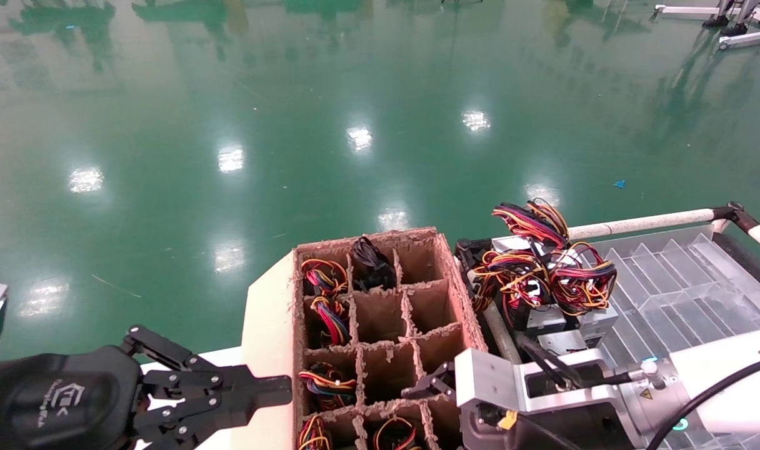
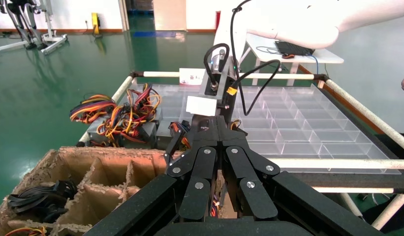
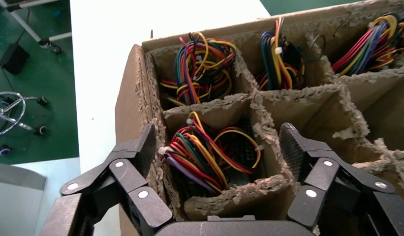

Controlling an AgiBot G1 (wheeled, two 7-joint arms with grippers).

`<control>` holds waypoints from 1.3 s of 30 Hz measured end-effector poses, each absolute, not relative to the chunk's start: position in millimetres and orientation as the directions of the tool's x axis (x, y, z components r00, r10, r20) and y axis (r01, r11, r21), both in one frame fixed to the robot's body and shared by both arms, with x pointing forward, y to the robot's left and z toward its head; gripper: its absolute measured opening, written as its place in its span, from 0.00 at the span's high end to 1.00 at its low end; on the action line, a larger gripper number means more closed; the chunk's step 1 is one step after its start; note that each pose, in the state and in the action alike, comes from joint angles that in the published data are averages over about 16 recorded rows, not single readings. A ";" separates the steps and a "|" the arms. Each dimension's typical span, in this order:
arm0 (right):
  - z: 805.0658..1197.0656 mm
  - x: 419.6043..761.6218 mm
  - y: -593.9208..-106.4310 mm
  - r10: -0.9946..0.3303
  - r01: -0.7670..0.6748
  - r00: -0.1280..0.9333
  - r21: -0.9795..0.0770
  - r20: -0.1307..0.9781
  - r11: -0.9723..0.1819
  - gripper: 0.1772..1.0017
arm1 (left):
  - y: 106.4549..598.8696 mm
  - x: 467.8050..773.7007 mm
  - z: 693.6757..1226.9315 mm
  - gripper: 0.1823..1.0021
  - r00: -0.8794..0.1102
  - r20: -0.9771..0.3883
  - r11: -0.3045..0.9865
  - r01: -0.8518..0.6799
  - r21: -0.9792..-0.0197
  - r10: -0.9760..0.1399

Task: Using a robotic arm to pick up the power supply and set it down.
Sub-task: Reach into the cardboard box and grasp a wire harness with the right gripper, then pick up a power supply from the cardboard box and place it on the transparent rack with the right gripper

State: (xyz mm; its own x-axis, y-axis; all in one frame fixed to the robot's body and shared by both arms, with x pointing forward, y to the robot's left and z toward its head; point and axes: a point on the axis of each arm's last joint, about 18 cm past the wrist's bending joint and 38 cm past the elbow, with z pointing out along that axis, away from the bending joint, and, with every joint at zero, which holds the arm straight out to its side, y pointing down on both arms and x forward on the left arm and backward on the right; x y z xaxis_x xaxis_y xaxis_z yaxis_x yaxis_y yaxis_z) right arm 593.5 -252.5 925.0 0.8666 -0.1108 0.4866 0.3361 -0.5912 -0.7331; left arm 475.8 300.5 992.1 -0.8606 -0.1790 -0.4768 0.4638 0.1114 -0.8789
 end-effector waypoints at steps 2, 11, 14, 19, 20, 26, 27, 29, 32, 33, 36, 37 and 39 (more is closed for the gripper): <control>924.0 594.5 -252.4 -0.108 0.334 0.866 -0.727 0.488 -0.600 0.09 | 300.5 475.8 992.1 0.99 -0.861 -0.477 0.111 0.464 -0.879 -0.179; 920.3 597.5 -254.1 -0.105 0.322 0.865 -0.705 0.490 -0.632 0.25 | 300.5 475.8 992.1 0.99 -0.861 -0.477 0.111 0.464 -0.879 -0.179; 919.5 598.2 -255.2 -0.105 0.319 0.864 -0.698 0.492 -0.641 0.33 | 300.5 475.8 992.1 0.99 -0.861 -0.477 0.111 0.464 -0.879 -0.179; 918.9 598.7 -256.5 -0.104 0.316 0.863 -0.689 0.495 -0.652 0.47 | 300.5 475.8 992.1 0.99 -0.861 -0.477 0.111 0.464 -0.879 -0.179; 918.8 598.8 -256.8 -0.103 0.316 0.863 -0.687 0.495 -0.654 0.50 | 300.5 475.8 992.1 0.99 -0.861 -0.477 0.111 0.464 -0.879 -0.179; 918.3 598.3 -258.8 -0.099 0.315 0.862 -0.678 0.497 -0.664 0.67 | 300.5 475.8 992.1 0.97 -0.861 -0.477 0.111 0.464 -0.879 -0.179; 918.3 598.2 -259.2 -0.098 0.314 0.862 -0.677 0.497 -0.665 0.70 | 300.5 475.8 992.1 0.97 -0.861 -0.477 0.111 0.464 -0.879 -0.179; 918.3 597.9 -260.2 -0.097 0.314 0.862 -0.675 0.497 -0.667 0.74 | 300.5 475.8 992.1 0.96 -0.861 -0.477 0.111 0.464 -0.879 -0.179; 918.5 597.4 -262.2 -0.097 0.313 0.862 -0.673 0.498 -0.670 0.81 | 300.5 475.8 992.1 0.93 -0.861 -0.477 0.111 0.464 -0.879 -0.179; 918.6 597.2 -262.9 -0.097 0.313 0.862 -0.672 0.498 -0.671 0.83 | 300.5 475.8 992.1 0.92 -0.861 -0.477 0.111 0.464 -0.879 -0.179; 919.3 596.4 -264.9 -0.098 0.312 0.862 -0.672 0.498 -0.671 0.87 | 300.5 475.8 992.1 0.88 -0.861 -0.477 0.111 0.464 -0.879 -0.179; 919.7 596.1 -265.6 -0.099 0.312 0.862 -0.673 0.498 -0.671 0.88 | 300.5 475.8 992.1 0.86 -0.861 -0.477 0.111 0.464 -0.879 -0.179; 920.8 595.2 -266.8 -0.101 0.312 0.862 -0.676 0.498 -0.668 0.91 | 300.5 475.8 992.1 0.84 -0.861 -0.477 0.111 0.464 -0.879 -0.179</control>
